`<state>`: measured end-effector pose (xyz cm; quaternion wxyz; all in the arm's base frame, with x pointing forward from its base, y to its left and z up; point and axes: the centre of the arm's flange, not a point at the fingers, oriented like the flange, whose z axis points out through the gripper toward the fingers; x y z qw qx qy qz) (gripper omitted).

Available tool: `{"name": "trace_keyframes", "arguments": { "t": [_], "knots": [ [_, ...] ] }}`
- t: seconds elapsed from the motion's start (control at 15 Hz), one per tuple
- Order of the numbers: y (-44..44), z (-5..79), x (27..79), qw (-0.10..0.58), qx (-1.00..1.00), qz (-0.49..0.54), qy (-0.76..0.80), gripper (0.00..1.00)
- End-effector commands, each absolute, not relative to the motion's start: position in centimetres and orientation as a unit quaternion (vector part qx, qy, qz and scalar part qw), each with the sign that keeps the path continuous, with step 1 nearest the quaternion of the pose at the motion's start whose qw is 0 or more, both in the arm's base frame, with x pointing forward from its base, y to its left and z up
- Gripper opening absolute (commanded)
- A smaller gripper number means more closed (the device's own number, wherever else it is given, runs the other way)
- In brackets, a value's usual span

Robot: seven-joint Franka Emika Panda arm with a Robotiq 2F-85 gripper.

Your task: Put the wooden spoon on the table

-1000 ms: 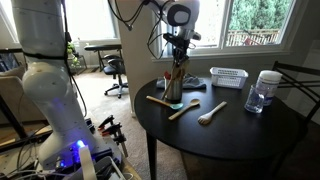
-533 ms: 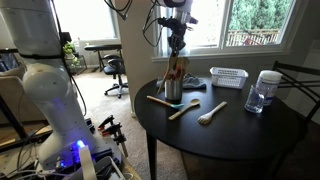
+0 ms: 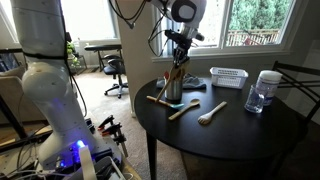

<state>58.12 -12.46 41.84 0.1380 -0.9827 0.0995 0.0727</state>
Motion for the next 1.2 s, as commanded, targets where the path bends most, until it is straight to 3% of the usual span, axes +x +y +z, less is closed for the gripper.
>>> {"name": "trace_keyframes", "arguments": {
  "t": [0.0,0.47,0.53,0.6,0.73,1.13],
  "knots": [
    [-13.9,39.3,58.2,0.154,-0.976,0.092,0.122,0.06],
    [-15.0,38.0,58.2,0.136,-0.973,0.11,0.151,0.06],
    [-15.0,37.9,58.2,0.134,-0.972,0.111,0.156,0.1],
    [-15.1,37.9,58.3,0.133,-0.971,0.115,0.165,0.33],
    [-15.1,37.9,58.3,0.131,-0.969,0.117,0.174,0.37],
    [-14.9,37.9,58.4,0.126,-0.967,0.119,0.186,0.74]
  ]
}}
